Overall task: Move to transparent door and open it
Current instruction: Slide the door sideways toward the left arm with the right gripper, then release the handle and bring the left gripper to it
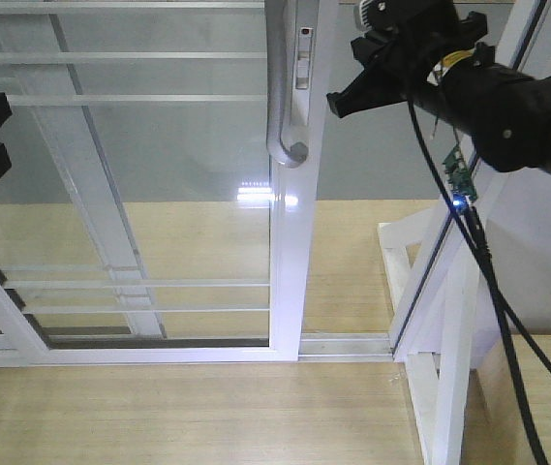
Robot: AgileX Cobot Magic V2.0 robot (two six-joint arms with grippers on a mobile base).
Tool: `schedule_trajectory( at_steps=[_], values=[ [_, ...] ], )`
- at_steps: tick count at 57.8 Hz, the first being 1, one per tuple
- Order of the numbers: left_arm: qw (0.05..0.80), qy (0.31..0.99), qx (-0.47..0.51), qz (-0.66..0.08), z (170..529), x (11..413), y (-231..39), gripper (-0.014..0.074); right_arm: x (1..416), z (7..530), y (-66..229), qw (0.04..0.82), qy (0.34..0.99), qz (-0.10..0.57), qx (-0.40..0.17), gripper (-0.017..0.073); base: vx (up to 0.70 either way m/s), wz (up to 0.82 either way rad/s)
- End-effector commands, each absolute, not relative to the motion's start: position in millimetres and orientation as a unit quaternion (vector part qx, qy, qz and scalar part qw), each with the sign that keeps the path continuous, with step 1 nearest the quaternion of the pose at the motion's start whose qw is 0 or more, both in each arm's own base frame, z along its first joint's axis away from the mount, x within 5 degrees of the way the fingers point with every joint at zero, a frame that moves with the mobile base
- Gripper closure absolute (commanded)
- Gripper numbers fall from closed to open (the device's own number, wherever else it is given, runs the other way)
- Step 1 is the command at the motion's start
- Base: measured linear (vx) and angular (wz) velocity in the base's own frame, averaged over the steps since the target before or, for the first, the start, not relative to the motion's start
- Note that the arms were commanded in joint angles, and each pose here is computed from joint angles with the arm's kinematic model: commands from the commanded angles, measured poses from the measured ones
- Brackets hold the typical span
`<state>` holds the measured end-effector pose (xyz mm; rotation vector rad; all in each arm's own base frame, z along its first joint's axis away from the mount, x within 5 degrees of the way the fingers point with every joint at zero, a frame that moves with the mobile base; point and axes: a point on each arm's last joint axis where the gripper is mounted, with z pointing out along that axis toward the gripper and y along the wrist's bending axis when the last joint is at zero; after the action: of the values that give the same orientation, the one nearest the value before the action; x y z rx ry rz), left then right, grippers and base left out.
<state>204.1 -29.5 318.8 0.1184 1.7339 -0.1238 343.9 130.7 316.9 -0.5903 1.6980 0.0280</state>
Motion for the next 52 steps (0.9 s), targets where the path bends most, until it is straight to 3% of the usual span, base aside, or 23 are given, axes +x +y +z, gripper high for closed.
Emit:
schedule_trajectory(
  at_steps=[1, 25, 41, 52],
  values=[
    [0.691, 0.718, 0.050, -0.068, 341.6, 203.8, -31.2, 0.0038, 319.9, 358.5, 120.2, 0.671, 0.701, 0.011, -0.243, 0.0570, 0.00, 0.00],
    [0.710, 0.691, 0.083, -0.104, 334.2, 222.9, -51.9, 0.0038, 214.1, 319.0, 78.5, 0.679, 0.699, 0.017, -0.223, 0.0564, 0.00, 0.00],
    [0.730, 0.654, 0.112, -0.164, 298.1, 269.6, -87.5, 0.0038, 197.2, 311.5, 71.3, 0.679, 0.703, 0.024, -0.210, 0.0564, 0.00, 0.00],
    [0.703, 0.674, 0.120, -0.195, 281.8, 310.7, -113.8, 0.0038, 197.3, 311.6, 71.3, 0.680, 0.702, 0.024, -0.210, 0.0564, 0.00, 0.00]
  ],
)
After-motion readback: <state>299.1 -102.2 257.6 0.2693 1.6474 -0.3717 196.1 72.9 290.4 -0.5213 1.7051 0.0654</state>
